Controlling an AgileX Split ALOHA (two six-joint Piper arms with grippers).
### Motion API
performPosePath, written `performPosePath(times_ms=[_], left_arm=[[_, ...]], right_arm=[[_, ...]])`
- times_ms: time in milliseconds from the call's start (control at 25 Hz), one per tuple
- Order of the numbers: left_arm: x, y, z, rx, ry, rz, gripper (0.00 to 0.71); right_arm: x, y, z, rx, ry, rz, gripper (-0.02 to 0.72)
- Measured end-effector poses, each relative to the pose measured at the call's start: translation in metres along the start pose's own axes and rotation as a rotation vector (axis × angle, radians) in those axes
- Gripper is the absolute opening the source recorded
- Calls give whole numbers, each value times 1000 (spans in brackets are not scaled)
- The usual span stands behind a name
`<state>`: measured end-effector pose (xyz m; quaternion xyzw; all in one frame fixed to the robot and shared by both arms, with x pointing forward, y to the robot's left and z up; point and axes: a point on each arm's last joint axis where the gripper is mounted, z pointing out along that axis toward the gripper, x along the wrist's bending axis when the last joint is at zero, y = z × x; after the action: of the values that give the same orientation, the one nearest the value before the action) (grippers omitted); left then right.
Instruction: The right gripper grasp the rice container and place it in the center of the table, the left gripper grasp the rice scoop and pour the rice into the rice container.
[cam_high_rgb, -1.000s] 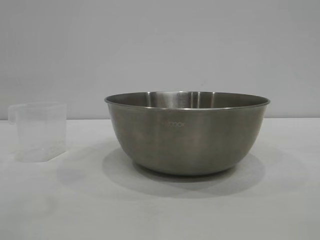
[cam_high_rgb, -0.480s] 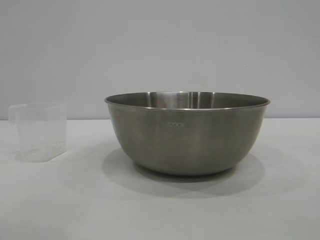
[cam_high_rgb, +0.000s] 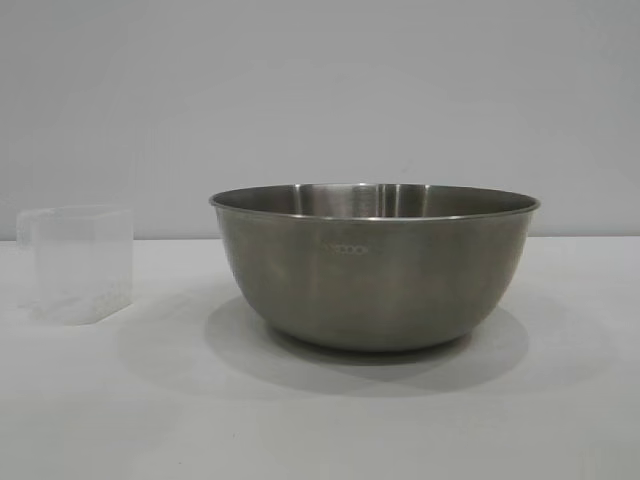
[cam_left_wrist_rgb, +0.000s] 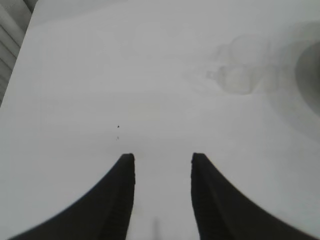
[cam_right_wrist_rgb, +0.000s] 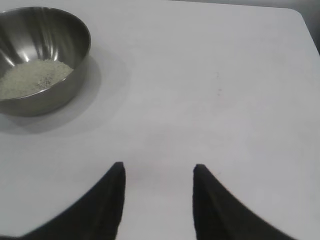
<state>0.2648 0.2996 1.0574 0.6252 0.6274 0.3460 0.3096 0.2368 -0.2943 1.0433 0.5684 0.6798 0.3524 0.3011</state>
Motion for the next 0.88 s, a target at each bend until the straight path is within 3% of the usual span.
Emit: performPosePath(times_ms=[280, 480, 880], left_arm=[[0, -10, -3, 51, 6, -5, 217], [7, -17, -3, 59, 90, 21, 217], [8, -31, -19, -73, 50, 19, 217]], right_arm=[[0, 0, 0, 0, 0, 0, 321], [0, 0, 0, 0, 0, 0, 321], [0, 0, 0, 0, 0, 0, 321]])
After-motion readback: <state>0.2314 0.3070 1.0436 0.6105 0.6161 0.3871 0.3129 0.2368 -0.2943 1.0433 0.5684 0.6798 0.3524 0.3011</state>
